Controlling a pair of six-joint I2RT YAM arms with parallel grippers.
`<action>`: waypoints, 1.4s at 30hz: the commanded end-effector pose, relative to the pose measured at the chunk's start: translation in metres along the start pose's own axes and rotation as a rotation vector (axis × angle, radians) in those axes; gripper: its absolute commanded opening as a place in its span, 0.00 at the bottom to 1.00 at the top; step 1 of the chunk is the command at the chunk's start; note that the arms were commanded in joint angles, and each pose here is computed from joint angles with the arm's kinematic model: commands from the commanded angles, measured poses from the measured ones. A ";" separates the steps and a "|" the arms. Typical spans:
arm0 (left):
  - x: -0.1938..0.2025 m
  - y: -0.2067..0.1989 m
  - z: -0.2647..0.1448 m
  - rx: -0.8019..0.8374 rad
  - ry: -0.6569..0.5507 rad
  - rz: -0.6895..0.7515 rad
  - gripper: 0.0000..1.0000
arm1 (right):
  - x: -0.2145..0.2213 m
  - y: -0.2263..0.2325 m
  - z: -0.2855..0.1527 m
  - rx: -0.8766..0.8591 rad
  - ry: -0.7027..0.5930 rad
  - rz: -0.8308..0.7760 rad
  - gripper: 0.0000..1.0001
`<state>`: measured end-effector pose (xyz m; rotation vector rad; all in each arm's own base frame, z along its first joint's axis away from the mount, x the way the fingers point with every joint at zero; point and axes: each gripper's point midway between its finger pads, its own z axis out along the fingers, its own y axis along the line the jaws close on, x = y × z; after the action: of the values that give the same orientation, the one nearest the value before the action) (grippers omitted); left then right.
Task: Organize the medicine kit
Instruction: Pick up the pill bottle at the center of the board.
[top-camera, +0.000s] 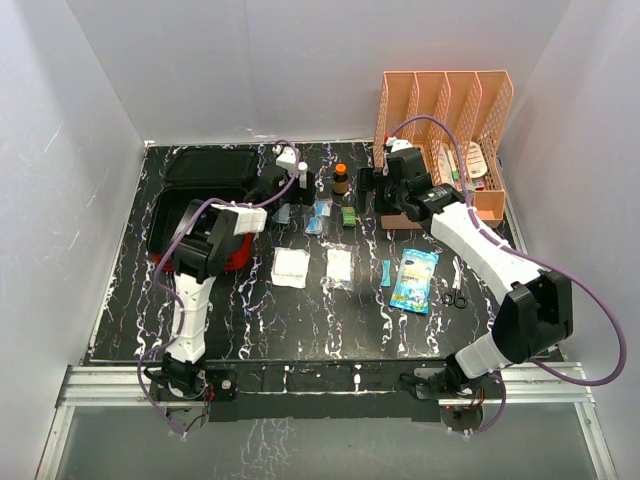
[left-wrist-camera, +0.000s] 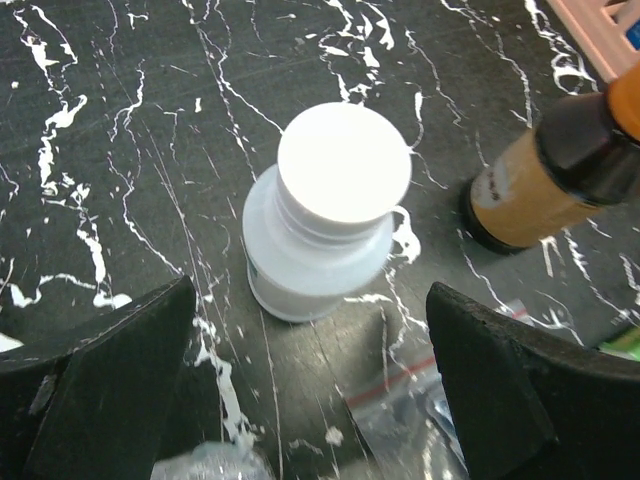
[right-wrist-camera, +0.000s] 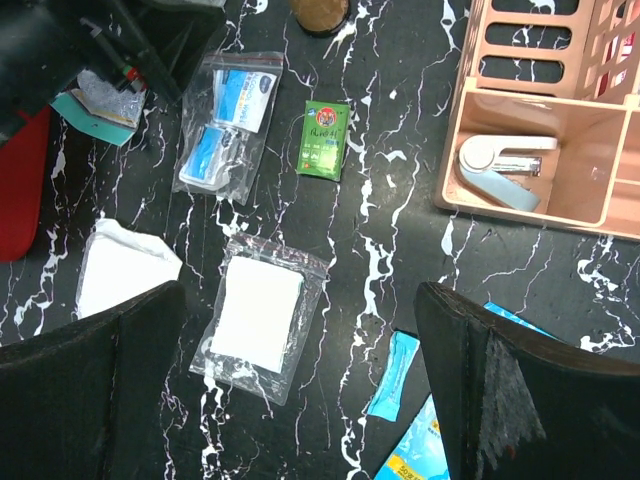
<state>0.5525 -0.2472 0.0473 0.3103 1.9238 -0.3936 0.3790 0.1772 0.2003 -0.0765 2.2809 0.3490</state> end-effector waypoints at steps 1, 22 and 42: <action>-0.046 -0.001 0.016 -0.016 -0.150 0.027 0.99 | -0.021 0.010 -0.016 -0.041 -0.091 0.011 0.98; -0.030 -0.001 0.037 -0.009 -0.160 0.013 0.31 | -0.010 0.010 0.001 -0.040 -0.044 0.013 0.98; -0.115 -0.036 -0.122 0.196 0.310 0.009 0.00 | -0.023 0.013 -0.002 -0.056 -0.114 0.016 0.98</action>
<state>0.5256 -0.2599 0.1274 0.5028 2.1345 -0.4863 0.3825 0.1837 0.2021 -0.0735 2.2503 0.3915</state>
